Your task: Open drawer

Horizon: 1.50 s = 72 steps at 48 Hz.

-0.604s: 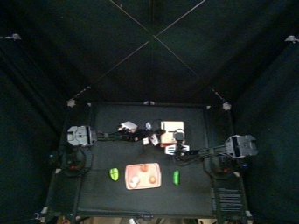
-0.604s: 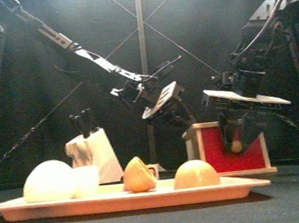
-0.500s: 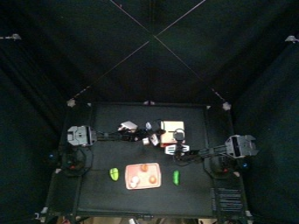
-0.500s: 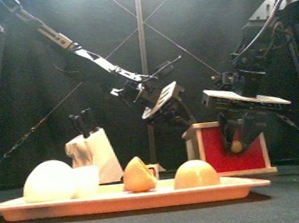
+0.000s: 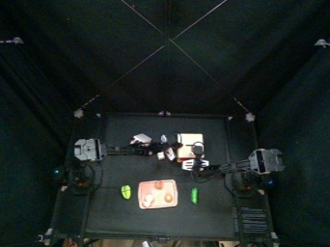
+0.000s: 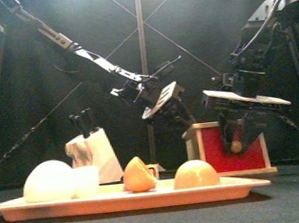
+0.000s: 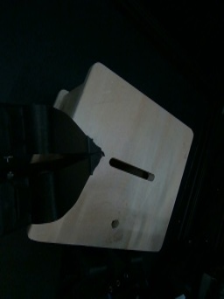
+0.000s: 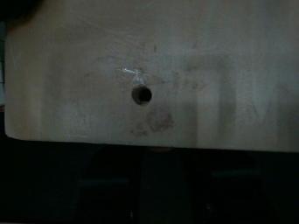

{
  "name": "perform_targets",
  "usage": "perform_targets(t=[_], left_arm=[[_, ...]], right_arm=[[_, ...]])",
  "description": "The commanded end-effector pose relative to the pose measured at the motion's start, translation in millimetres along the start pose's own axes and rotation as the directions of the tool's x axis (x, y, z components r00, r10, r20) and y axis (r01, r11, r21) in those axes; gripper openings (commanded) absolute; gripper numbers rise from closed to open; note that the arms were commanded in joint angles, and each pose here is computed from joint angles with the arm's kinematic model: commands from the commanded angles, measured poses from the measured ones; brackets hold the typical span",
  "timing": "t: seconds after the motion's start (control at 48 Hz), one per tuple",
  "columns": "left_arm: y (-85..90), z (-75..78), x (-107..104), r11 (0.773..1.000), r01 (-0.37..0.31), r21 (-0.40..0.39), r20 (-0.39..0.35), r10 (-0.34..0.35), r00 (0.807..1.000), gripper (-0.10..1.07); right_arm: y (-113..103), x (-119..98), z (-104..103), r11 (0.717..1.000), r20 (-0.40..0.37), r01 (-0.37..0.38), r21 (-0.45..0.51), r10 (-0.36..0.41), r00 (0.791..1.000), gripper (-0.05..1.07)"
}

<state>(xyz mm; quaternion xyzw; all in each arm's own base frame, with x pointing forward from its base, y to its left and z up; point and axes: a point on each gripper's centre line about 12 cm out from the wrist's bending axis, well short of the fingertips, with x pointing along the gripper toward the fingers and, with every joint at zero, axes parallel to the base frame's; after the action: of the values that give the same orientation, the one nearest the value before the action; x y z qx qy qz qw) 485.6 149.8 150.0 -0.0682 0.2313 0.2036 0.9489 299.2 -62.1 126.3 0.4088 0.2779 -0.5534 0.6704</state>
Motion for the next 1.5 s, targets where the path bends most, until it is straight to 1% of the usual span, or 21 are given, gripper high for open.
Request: perform_targets(t=[0.0, 0.125, 0.479, 0.833, 1.062, 1.271, 1.479], left_arm=[[5.0, -7.2, 0.5, 1.0, -0.007, -0.008, -0.022, 0.007, 1.0, 0.32], [5.1, -7.9, 0.5, 1.0, -0.007, -0.008, -0.023, 0.007, 1.0, 0.32], [5.1, -7.9, 0.5, 1.0, -0.007, -0.01, -0.023, 0.007, 1.0, 0.32], [5.9, -7.8, 0.5, 1.0, -0.009, -0.012, -0.023, 0.009, 1.0, 0.32], [5.9, -7.1, 0.1, 1.0, -0.009, -0.012, -0.022, 0.009, 1.0, 0.32], [5.9, -7.8, 0.5, 1.0, -0.009, -0.013, -0.023, 0.009, 1.0, 0.32], [6.6, -7.7, 0.6, 1.0, -0.01, -0.014, -0.023, 0.01, 1.0, 0.32]], right_arm=[[3.8, -4.6, 5.3, 1.0, 0.001, -0.022, 0.021, 0.022, 1.0, 0.4], [3.5, -5.1, 5.7, 0.999, 0.001, -0.023, 0.022, 0.023, 1.0, 0.37], [5.4, -9.7, 3.9, 0.999, -0.005, -0.038, 0.023, 0.038, 0.999, 0.37], [9.3, -20.2, -5.8, 0.998, -0.016, -0.066, 0.001, 0.066, 0.998, 0.37], [7.6, -25.2, -12.2, 0.999, -0.023, -0.054, -0.002, 0.054, 0.998, 0.37], [11.6, -35.3, -16.0, 0.997, -0.03, -0.083, -0.003, 0.083, 0.996, 0.37], [13.9, -40.8, -20.5, 0.995, -0.039, -0.099, -0.011, 0.098, 0.994, 0.37]])
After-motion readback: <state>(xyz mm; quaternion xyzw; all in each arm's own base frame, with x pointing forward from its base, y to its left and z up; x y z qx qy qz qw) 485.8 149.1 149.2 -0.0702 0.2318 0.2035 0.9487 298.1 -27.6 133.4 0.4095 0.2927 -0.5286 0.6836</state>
